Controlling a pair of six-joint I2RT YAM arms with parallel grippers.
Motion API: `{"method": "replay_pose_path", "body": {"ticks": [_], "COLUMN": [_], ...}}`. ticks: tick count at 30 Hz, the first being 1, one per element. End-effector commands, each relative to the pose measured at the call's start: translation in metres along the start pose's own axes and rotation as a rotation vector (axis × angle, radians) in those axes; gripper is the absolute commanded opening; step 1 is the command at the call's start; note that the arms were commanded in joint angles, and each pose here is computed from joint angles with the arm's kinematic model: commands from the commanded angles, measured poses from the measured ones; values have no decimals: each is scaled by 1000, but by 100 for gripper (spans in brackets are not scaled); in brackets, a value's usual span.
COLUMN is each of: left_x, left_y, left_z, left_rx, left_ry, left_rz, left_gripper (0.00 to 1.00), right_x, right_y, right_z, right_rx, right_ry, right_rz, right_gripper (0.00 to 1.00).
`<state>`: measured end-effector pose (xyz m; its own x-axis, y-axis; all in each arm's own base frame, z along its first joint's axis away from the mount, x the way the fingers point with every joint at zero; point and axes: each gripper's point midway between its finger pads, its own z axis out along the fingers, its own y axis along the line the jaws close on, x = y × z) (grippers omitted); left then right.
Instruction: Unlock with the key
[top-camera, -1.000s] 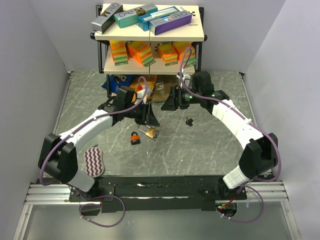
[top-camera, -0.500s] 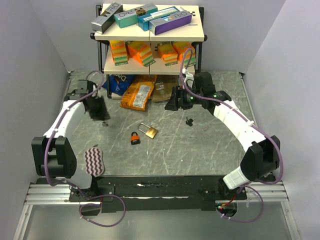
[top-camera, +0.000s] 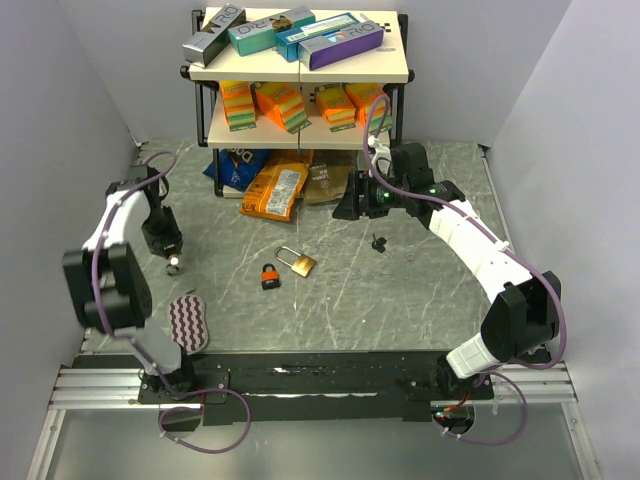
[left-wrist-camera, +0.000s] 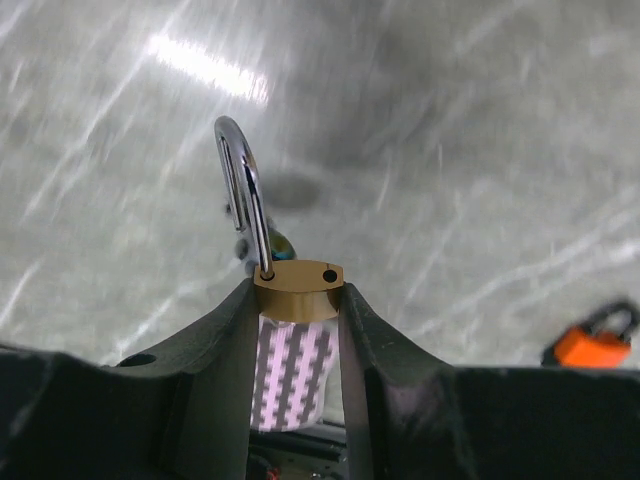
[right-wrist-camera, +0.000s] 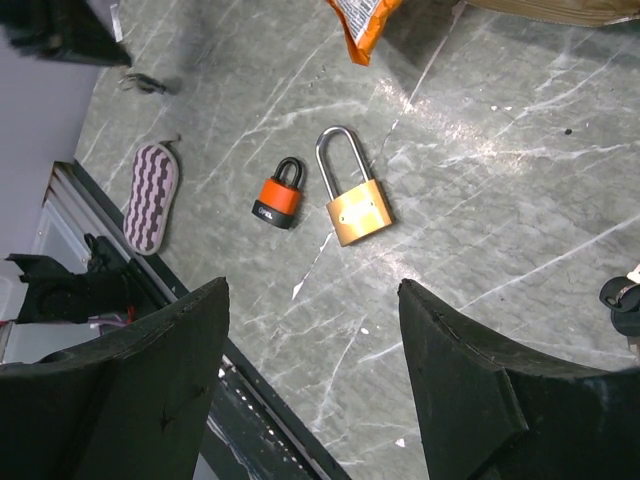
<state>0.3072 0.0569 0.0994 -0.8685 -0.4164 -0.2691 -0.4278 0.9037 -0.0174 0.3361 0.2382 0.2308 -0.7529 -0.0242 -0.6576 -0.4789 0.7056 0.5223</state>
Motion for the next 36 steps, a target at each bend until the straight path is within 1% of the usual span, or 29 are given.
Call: {"method": "replay_pose_path", "body": {"ticks": [1,6,10,16,20,23,26,29,30,32,33,35,36], "left_x": [-19,-41,-42,-44,-47,-52,-55,-65,-71,-74,-73,-75,-79], "left_y": [-5,-8,-12,-17,-20,-23,-29,-39,-43,-47,-45,-47,-48], "left_z": [30,52,80,105,115,116,114,111,111,112,114,110,103], "left_rx": [-26,-46,-62,-114,-127,-147,-152,-147,-139,-140,-159,-178,-175], "left_ry": [81,98,156,187,180,156,132,75,44,31,36,24,2], "left_rz": [37,62,89,156,181,207,225,247,253,270,271,267,256], "left_gripper": [1,1,1,1,1,4,11,16,20,28,38,50,60], "right_x": [-18,-19,-19,-22,-21,-23,-23,-23,-22,-17,-17,-12,-12], "right_y": [7,4,0,-1,-2,-3,-3,-3,-4,-8,-9,-13,-14], "right_z": [-12,-13,-14,-12,-12,-13,-14,-15,-16,-17,-19,-20,-20], "right_rx": [-12,4,10,8,9,13,12,17,20,40,45,63,63], "right_ry": [-50,-54,-54,-52,-48,-54,-56,-62,-63,-55,-51,-38,-34], "right_rz": [-37,-38,-30,-27,-26,-26,-31,-39,-41,-41,-42,-43,-44], "right_gripper": [75,75,75,75,75,75,75,75,75,75,75,75,75]}}
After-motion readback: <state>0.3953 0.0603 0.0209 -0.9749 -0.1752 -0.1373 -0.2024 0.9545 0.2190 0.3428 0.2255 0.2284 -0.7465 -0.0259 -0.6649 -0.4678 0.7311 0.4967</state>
